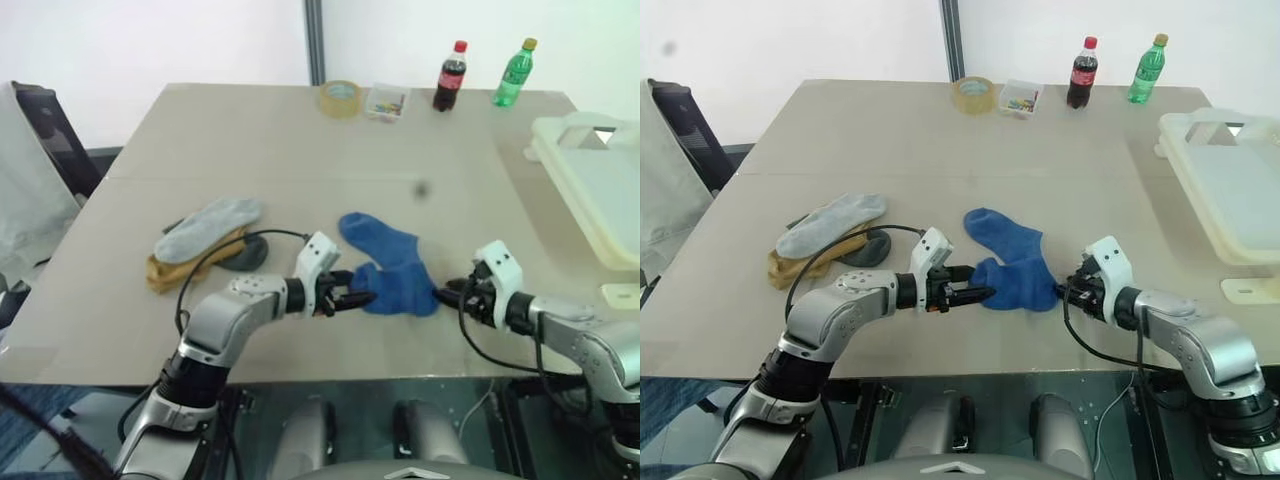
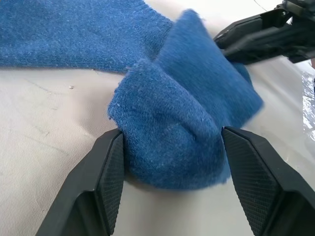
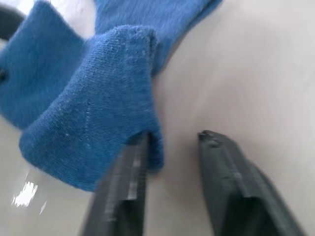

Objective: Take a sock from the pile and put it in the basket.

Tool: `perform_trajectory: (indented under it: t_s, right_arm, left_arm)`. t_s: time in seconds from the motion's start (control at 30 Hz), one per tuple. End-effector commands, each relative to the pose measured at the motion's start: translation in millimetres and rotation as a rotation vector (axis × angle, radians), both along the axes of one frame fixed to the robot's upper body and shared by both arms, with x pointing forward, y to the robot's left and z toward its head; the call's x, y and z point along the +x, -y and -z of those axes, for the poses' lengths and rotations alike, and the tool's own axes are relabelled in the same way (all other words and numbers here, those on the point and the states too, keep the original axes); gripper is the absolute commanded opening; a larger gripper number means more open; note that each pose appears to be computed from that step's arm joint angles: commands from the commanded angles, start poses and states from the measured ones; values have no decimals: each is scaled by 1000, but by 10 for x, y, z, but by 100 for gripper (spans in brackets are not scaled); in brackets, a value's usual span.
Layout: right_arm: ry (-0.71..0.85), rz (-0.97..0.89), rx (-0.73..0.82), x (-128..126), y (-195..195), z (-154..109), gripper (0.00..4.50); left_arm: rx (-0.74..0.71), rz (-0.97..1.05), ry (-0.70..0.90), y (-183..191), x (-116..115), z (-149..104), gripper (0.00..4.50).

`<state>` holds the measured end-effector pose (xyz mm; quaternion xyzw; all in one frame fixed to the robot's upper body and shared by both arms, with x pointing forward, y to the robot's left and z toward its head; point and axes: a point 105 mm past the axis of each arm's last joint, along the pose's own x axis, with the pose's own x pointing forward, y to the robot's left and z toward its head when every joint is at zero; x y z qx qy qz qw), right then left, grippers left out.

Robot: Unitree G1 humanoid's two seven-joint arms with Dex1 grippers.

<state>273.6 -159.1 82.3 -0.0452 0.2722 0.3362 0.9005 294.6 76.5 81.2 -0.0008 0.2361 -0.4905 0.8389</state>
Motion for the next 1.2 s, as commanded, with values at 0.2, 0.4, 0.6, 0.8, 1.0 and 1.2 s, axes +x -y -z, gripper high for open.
perform_trajectory:
  t_s: [0.2, 0.4, 0.6, 0.8, 1.0, 1.2]
  right_arm:
    - [83, 55, 143, 248, -45, -482, 312]
    - [57, 107, 238, 549, -233, -454, 312]
    - [-15, 146, 270, 782, -399, -259, 312]
    - [-16, 92, 267, 784, -520, -283, 257]
    - [-6, 72, 241, 779, -535, -266, 3]
    - [7, 60, 227, 785, -552, -253, 3]
  left_arm:
    - [28, 4, -61, -493, -149, -46, 322]
    - [33, -69, 73, -695, 320, -362, 322]
    - [109, -157, 196, -672, 888, -423, 322]
    - [166, -173, 269, -628, 1204, -440, 322]
    - [168, -192, 331, -494, 1440, -546, 322]
    - [42, -174, 301, -304, 1502, -742, 322]
